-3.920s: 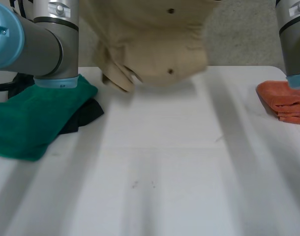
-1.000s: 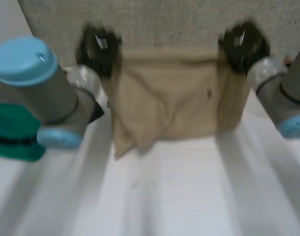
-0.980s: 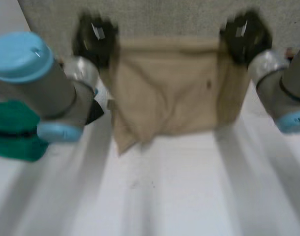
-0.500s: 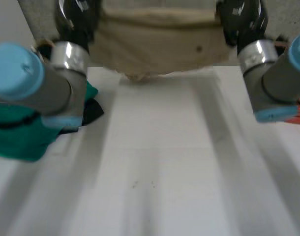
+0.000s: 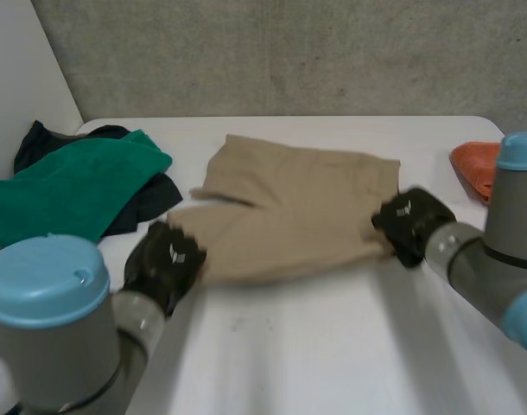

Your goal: Fold the laundry.

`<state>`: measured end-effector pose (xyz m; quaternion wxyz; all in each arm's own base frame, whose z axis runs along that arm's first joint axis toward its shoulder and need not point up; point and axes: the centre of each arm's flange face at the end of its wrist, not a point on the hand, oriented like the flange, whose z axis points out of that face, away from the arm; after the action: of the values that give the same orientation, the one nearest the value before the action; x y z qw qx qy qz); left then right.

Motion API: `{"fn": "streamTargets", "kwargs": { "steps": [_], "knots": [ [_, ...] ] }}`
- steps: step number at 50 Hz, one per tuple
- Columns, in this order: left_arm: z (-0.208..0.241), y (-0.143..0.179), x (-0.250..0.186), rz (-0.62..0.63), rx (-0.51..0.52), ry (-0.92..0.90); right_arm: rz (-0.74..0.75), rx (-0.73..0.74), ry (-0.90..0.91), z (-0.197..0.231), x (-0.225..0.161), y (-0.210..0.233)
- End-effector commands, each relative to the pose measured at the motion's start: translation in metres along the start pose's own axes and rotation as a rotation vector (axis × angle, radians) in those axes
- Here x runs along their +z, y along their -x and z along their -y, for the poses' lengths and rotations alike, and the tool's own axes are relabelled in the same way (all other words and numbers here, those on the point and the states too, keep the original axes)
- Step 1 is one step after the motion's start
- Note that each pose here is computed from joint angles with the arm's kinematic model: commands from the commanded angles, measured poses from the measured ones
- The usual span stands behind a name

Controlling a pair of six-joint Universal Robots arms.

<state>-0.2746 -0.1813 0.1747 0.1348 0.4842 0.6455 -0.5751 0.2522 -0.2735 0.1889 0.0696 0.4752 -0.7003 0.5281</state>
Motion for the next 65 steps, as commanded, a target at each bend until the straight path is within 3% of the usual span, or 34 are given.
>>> {"fn": "streamTargets", "kwargs": {
  "steps": [1, 4, 8, 15, 24, 34, 39, 44, 53, 58, 65],
  "knots": [
    [-0.021, -0.017, -0.08, -0.325, 0.101, 0.242, 0.289, -0.125, 0.244, -0.017, -0.078, 0.024],
    [-0.02, -0.02, -0.089, -0.373, 0.102, 0.27, 0.329, -0.175, 0.277, -0.027, -0.085, 0.025],
    [-0.004, -0.012, -0.067, -0.276, 0.053, 0.178, 0.249, -0.198, 0.227, -0.025, -0.073, 0.016],
    [0.021, -0.004, 0.018, -0.056, -0.019, 0.011, 0.092, -0.171, 0.12, -0.024, -0.011, 0.006],
    [0.048, 0.007, 0.134, 0.213, -0.089, -0.219, -0.225, -0.18, -0.07, -0.004, 0.065, -0.023],
    [0.038, 0.016, 0.218, 0.408, 0.097, -0.461, -0.405, -0.212, -0.216, -0.005, 0.137, -0.03],
    [0.035, 0.011, 0.231, 0.419, 0.09, -0.505, -0.395, -0.207, -0.213, -0.018, 0.159, -0.019],
    [0.034, 0.01, 0.227, 0.402, 0.054, -0.494, -0.4, -0.126, -0.249, -0.008, 0.151, -0.026],
    [0.055, 0.028, 0.171, 0.354, -0.026, -0.514, -0.402, 0.234, -0.37, 0.035, 0.064, -0.079],
    [0.053, 0.026, 0.141, 0.293, -0.102, -0.497, -0.251, 0.354, -0.202, 0.005, 0.035, -0.075],
    [0.045, 0.024, 0.112, 0.245, -0.217, -0.466, -0.113, 0.43, 0.001, -0.028, 0.023, -0.051]
  ]
}}
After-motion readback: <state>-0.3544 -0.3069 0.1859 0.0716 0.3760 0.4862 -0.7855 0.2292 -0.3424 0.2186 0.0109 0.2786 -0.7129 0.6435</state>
